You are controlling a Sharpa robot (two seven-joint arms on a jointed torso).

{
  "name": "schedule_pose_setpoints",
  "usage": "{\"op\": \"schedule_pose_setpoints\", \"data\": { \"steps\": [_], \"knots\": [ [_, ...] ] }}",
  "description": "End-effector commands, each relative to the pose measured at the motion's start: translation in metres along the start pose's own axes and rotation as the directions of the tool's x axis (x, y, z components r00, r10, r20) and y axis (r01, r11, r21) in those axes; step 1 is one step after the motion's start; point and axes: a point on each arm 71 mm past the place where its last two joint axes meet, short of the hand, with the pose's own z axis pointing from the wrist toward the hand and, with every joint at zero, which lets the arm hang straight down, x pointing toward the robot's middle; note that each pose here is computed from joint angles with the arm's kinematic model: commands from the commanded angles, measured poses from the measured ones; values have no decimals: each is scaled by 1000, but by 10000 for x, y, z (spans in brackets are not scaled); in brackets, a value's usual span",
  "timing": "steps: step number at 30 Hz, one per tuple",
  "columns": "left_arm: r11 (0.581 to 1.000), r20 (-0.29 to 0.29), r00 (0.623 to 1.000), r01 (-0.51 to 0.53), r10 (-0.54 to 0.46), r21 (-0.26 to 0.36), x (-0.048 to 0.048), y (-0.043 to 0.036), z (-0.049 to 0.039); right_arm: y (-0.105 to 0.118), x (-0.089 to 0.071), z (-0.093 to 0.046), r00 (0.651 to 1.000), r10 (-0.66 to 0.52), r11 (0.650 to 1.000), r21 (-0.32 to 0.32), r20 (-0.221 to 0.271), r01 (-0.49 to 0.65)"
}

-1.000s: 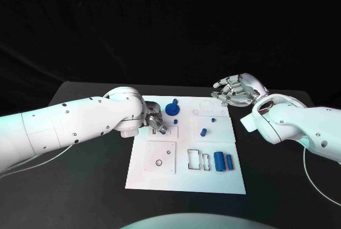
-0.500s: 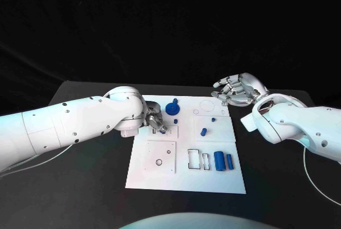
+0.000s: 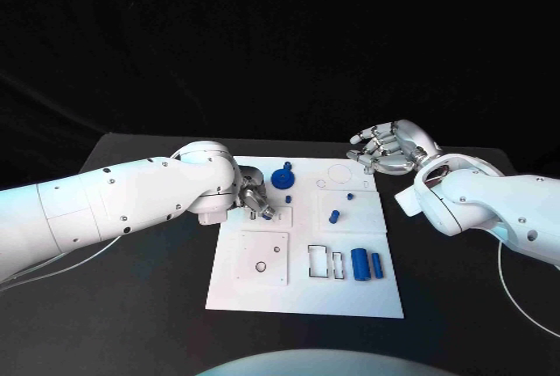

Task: Assemble the parts on the task board

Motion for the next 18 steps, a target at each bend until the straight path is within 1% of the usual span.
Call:
{"op": "schedule_pose_setpoints", "data": {
  "steps": [1, 12, 18],
  "knots": [
    [1000, -46, 999, 18, -18, -6, 42, 4, 14, 8, 17, 2, 1000, -2, 1000, -10, -15, 2],
    [999, -94, 994, 47, -47, -6, 70, -10, 20, 4, 18, 4, 1000, -2, 1000, -9, -15, 2],
    [999, -102, 993, 53, -53, -10, 72, -9, 24, 3, 17, 4, 1000, -2, 1000, -9, -15, 2]
  ]
}}
